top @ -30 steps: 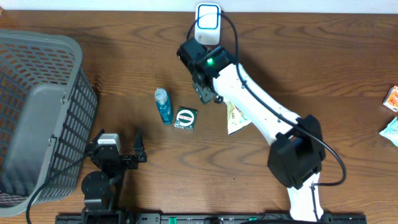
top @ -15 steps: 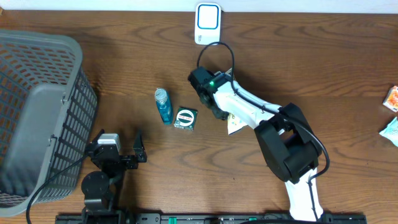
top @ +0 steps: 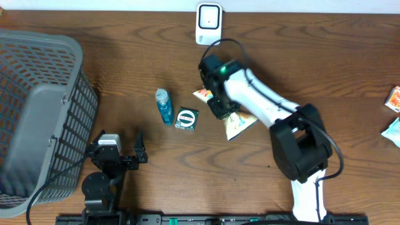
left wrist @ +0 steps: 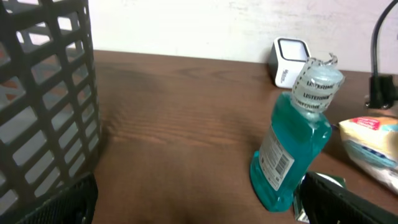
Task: Scan the item barcode
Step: 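Reach the right gripper to the yellow snack bag and grasp it, then lift the snack bag up to the scanner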
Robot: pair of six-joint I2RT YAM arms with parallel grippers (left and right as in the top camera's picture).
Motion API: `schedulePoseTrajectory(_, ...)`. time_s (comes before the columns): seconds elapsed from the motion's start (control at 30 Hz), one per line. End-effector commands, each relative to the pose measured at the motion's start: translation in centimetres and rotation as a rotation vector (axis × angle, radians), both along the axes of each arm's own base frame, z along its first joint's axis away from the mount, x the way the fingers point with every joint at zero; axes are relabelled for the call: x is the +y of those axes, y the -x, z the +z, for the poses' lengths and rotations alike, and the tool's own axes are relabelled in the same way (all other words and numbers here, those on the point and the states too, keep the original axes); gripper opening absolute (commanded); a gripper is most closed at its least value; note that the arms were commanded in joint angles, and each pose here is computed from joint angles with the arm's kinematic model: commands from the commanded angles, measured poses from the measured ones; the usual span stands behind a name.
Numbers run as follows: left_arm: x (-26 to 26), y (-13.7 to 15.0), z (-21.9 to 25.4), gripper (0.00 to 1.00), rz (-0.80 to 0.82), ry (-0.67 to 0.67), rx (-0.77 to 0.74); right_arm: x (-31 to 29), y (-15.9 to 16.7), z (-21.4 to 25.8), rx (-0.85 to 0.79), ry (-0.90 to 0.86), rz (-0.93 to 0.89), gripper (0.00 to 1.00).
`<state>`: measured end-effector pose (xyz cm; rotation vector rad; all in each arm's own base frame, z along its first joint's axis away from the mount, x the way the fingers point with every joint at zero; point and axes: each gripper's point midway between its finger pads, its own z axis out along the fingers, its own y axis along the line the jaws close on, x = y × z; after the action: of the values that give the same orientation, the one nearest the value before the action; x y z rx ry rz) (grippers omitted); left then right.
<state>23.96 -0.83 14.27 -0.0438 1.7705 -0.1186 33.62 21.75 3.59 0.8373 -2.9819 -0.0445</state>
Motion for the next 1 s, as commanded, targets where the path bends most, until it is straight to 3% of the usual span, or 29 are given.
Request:
schedulePoseTrajectory(0.0, -0.1, 0.1, -1.3, 1.00, -0.010, -0.009, 0.038, 6.3, 3.5, 6.0, 0.280, -0.657, 0.197, 0.01)
schedulePoseTrajectory(0.13, -0.1, 0.1, -1.3, 1.00, -0.010, -0.009, 0.038, 5.6, 3.5, 9.8, 0.359, -0.946, 0.154, 0.01)
schedulePoseTrajectory(0.43, -0.1, 0.1, -1.3, 1.00, -0.010, -0.009, 0.038, 4.9, 3.5, 13.9, 0.391, -1.189, 0.103, 0.01)
schedulePoseTrajectory(0.57, -0.1, 0.1, -1.3, 1.00, -0.010, -0.009, 0.038, 5.4, 3.5, 17.0, 0.521, -1.309, -0.085, 0.01)
schedulePoseTrajectory(0.73, -0.1, 0.1, -1.3, 1.00, -0.010, -0.009, 0.038, 5.5, 3.4, 18.2, 0.787, -1.244, -0.405, 0.01)
schedulePoseTrajectory(0.97, -0.1, 0.1, -1.3, 1.00, -0.010, -0.009, 0.038, 5.7, 2.8, 19.2, 0.970, -1.201, -0.618, 0.01)
